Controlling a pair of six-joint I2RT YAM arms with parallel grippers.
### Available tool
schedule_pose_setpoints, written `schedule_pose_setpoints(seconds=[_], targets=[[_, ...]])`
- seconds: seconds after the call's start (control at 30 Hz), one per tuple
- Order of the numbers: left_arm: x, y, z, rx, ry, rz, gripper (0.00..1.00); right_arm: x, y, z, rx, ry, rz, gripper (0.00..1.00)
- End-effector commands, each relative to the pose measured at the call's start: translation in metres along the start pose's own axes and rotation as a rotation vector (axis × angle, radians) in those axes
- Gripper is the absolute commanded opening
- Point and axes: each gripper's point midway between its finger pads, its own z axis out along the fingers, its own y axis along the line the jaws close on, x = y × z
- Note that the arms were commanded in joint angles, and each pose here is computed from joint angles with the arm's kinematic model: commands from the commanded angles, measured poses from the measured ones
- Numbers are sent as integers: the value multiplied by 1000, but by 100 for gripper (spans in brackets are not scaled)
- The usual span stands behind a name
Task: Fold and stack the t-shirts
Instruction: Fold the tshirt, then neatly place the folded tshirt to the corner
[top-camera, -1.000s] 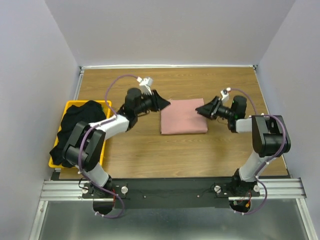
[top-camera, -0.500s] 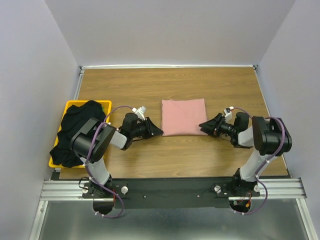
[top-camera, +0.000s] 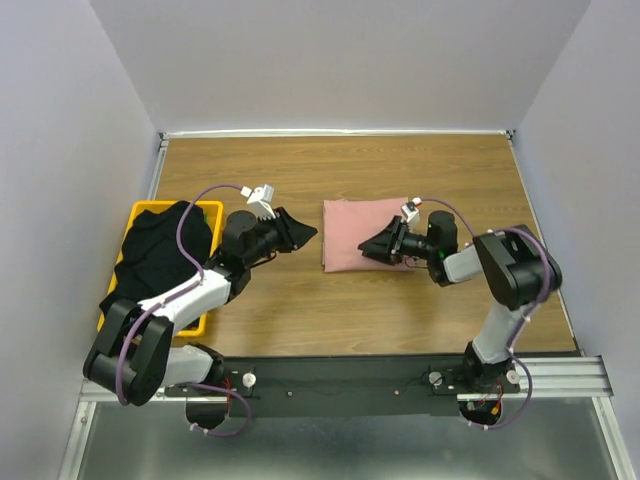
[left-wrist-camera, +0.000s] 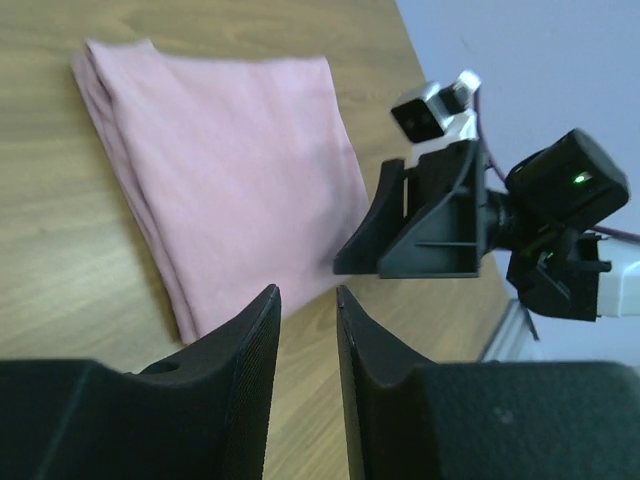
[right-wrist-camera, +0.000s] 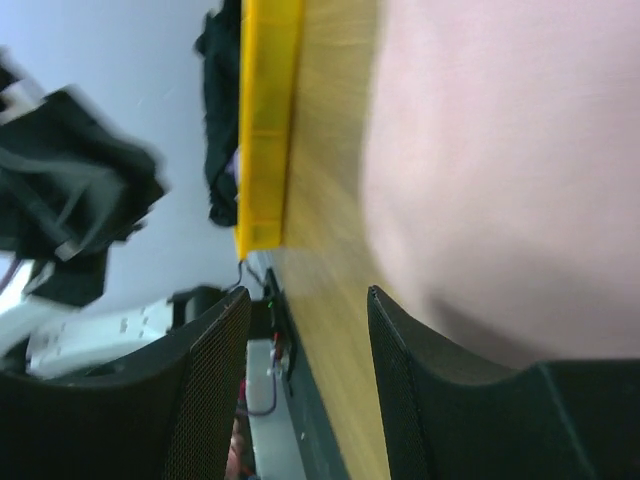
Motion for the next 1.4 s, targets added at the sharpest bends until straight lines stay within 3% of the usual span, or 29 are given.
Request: schedule_pose_setpoints(seconds=[0.0,0.17,0.3,0.47,0.5,0.57,0.6,0.67,0.8,1.13,1.37], targets=[[-7,24,-9,-155,-19,79,37,-2,-54,12,106,-63,121,58],[-15,27,-17,-195,-41,138,37,6,-80,10,177,-87,207,56],[-18,30,-19,-219,-43,165,38,-10,-48,6,140,-110,146,56],[-28,28,-23,-253,-54,189,43,-53,-1,-7,169,-153,-90,57],[-29,27,-22,-254,-53,187,45,-52,-15,-13,282,-143,-59,57],[-27,29,-18,-278,-20,179,50,-75,-1,-27,376,-183,-227,57],[-16,39,-15,-313,28,171,55,-77,-16,-41,505,-201,-250,57],[-13,32,-6,-311,56,195,61,-90,-3,-60,587,-258,-312,60],[8,41,13,-355,142,190,70,-96,-20,-107,865,-318,-352,66],[48,71,64,-492,365,245,60,-82,-14,-130,908,-330,-371,72],[50,102,85,-614,407,283,57,-72,-11,-142,924,-330,-407,86]])
